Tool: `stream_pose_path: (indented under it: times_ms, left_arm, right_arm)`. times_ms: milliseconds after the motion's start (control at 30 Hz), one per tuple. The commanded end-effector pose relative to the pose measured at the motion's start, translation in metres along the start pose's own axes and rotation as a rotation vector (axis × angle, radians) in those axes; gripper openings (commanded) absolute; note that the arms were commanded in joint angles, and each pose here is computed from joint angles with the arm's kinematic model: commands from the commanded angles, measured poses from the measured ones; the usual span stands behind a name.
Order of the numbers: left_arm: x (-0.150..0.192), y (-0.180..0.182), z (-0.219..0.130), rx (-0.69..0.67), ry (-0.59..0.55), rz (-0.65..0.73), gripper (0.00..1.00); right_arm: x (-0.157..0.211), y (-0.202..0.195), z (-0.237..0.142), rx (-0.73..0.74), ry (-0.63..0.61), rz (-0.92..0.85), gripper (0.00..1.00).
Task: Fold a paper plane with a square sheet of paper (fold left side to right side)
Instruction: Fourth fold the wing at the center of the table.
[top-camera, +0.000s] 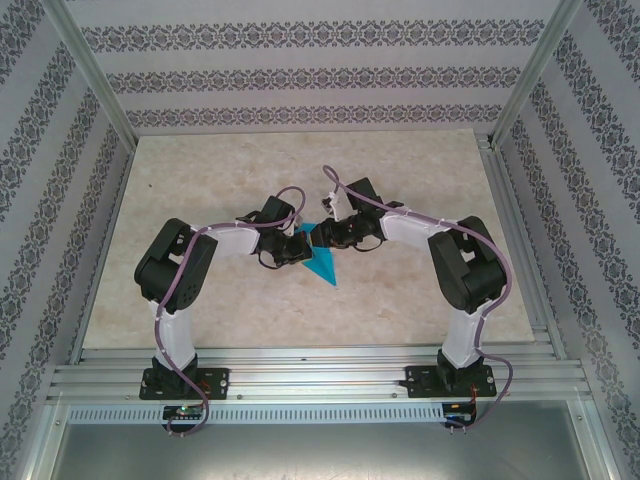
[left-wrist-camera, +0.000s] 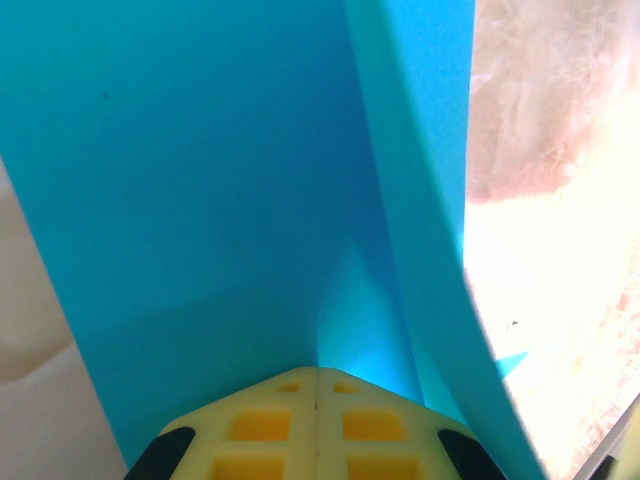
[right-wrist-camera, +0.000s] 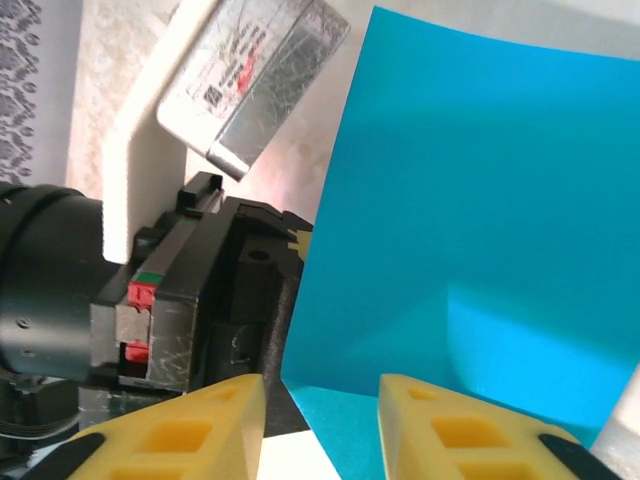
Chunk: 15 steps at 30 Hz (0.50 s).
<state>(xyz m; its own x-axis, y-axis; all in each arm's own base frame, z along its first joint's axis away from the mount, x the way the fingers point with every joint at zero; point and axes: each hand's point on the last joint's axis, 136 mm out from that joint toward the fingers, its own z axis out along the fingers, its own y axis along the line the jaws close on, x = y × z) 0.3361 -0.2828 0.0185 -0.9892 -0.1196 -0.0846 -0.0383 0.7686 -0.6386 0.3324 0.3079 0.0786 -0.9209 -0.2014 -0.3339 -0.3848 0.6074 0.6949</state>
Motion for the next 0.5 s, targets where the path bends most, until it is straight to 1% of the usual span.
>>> stream_pose_path:
  times_ms: [0, 300, 467]
  left_arm:
    - [0.012, 0.025, 0.014, -0.082, 0.038, -0.014, 0.05]
    - [0.013, 0.025, 0.014, -0.083, 0.040, -0.013, 0.05]
    - [0.012, 0.024, 0.014, -0.081, 0.039, -0.014, 0.05]
  right_arm:
    - [-0.004, 0.007, -0.009, 0.054, -0.052, -0.102, 0.39]
    - [0.001, 0.004, 0.003, 0.083, -0.016, -0.111, 0.40]
    - [-0.001, 0.003, 0.008, 0.074, -0.024, -0.110, 0.40]
